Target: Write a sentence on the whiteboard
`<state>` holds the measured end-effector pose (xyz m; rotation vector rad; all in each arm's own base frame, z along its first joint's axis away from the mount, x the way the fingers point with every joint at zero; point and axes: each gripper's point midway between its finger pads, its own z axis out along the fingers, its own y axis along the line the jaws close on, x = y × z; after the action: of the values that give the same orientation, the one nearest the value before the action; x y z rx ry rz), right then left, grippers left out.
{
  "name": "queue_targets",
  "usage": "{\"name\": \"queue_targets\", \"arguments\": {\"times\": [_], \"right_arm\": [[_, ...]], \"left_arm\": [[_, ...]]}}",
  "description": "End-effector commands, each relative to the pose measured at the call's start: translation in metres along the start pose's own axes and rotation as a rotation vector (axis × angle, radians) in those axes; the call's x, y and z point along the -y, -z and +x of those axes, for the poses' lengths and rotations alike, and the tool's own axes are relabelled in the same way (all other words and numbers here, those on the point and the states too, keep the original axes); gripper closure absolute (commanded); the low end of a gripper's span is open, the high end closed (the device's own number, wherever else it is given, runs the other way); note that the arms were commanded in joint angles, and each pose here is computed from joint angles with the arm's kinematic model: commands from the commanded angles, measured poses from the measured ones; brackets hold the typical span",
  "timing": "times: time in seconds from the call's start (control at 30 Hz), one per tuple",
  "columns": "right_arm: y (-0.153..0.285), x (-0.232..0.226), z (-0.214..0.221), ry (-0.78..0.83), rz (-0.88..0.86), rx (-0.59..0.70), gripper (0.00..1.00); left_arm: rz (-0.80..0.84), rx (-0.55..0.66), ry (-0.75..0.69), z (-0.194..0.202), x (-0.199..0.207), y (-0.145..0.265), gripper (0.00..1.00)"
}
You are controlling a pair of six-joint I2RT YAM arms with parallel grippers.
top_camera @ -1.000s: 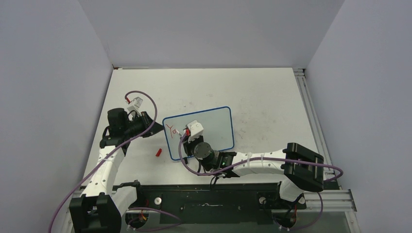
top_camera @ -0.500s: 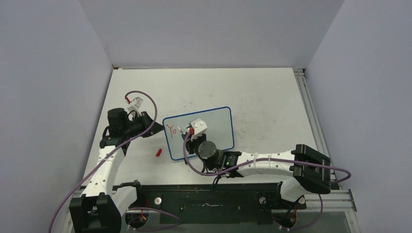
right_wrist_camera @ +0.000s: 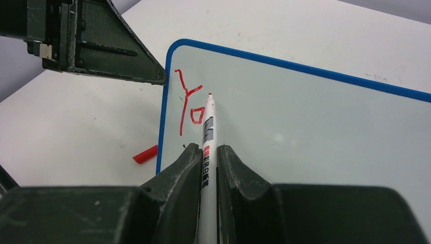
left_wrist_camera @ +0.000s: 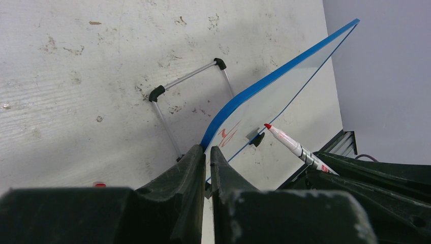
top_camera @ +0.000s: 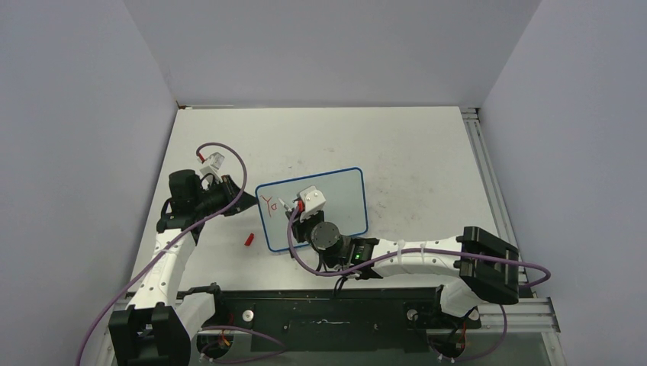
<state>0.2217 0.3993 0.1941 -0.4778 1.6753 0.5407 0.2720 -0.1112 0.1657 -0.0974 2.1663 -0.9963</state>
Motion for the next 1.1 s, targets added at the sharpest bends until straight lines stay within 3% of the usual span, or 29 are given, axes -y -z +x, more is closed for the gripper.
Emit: {"name": "queue_targets", "arguments": {"times": [0.0,1.07], "right_arm": [[-0.002,0.001,-0.001,-0.024,0.008,0.013,0.95],[0.001,0.013,0.036,-0.028,0.036,-0.065,0.95]], "left_arm": [[0.060,0.019,-0.053,-0.011,0.017,0.001,0.92],[0.061,0.018,-0.053,-0.011,0.017,0.001,0.92]]}}
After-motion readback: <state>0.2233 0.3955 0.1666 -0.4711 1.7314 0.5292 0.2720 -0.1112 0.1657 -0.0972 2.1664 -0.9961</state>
